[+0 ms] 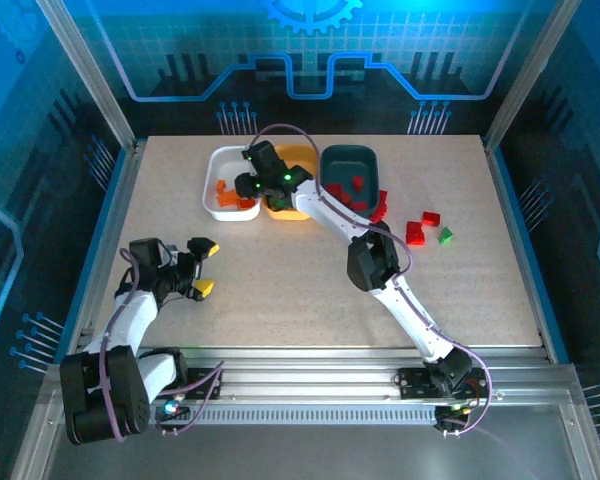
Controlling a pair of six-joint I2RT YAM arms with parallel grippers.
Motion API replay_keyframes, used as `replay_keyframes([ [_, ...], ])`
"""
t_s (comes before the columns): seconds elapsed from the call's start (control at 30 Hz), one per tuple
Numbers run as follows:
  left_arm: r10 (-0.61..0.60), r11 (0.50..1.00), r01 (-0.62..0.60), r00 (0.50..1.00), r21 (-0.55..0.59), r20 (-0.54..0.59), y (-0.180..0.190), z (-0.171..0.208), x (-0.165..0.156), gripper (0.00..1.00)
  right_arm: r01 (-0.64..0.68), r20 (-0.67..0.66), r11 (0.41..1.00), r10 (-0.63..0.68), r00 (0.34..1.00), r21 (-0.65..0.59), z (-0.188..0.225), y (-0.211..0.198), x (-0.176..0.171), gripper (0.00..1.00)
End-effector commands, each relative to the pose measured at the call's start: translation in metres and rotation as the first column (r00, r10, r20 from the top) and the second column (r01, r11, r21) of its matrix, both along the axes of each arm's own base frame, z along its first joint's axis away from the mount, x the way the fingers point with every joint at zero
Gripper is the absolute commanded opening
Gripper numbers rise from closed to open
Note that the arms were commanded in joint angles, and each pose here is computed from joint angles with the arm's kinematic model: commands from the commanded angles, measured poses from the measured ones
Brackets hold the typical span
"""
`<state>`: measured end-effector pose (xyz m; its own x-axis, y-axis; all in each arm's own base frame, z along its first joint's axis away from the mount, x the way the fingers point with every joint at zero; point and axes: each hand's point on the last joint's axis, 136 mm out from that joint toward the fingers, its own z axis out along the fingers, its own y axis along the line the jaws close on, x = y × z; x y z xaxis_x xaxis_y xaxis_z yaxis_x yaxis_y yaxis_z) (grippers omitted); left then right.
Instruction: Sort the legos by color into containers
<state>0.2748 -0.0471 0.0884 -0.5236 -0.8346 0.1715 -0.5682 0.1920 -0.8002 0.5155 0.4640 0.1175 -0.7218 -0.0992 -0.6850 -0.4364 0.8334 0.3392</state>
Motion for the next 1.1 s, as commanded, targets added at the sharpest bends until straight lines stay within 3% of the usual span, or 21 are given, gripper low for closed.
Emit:
replay_keyframes([
  [0.0,-0.045,0.999,0.045,0.999,-0.018,0.030,-0.006,0.004,-0.003,0.99,-0.029,0.000,0.999,0.029,1.000,-0.037,-0.002,0.002,-0.006,0.53],
  [0.03,-0.047,0.999,0.048,0.998,-0.020,0.034,-0.006,0.005,-0.002,0.99,-0.031,0.006,0.998,0.031,0.999,-0.057,0.000,0.000,-0.008,0.62],
  [0.1,-0.057,0.998,0.059,0.997,-0.025,0.052,-0.007,0.009,0.000,0.99,-0.046,0.029,0.996,0.048,0.998,-0.073,0.015,0.000,-0.013,0.68],
  [0.33,-0.093,0.995,0.095,0.986,-0.012,0.139,-0.013,0.035,0.008,0.99,-0.013,0.161,0.995,0.029,0.987,-0.095,0.108,-0.024,-0.029,0.66],
  [0.47,-0.258,0.958,0.221,0.943,0.183,0.209,-0.044,0.065,0.002,0.99,0.113,0.281,0.981,-0.066,0.958,-0.157,0.153,-0.083,-0.053,0.66],
  [0.57,-0.379,0.909,0.318,0.900,0.270,0.214,-0.074,0.071,-0.002,0.99,0.229,0.184,0.962,-0.201,0.962,-0.146,0.134,-0.158,-0.067,0.65],
  [0.63,-0.438,0.879,0.372,0.877,0.299,0.199,-0.090,0.069,-0.003,0.99,0.335,0.132,0.920,-0.313,0.941,-0.204,0.107,-0.218,-0.078,0.65],
  [0.83,-0.625,0.761,0.550,0.764,0.345,0.160,-0.155,0.059,-0.008,0.99,0.582,-0.086,0.751,-0.632,0.770,-0.312,0.027,-0.401,-0.136,0.68],
  [0.9,-0.680,0.716,0.600,0.716,0.356,0.160,-0.184,0.055,-0.011,0.99,0.617,-0.118,0.712,-0.682,0.722,-0.335,0.015,-0.439,-0.154,0.73],
  [1.07,-0.760,0.636,0.695,0.639,0.337,0.117,-0.238,0.039,-0.012,0.99,0.649,-0.213,0.682,-0.727,0.653,-0.337,-0.010,-0.483,-0.164,0.78],
])
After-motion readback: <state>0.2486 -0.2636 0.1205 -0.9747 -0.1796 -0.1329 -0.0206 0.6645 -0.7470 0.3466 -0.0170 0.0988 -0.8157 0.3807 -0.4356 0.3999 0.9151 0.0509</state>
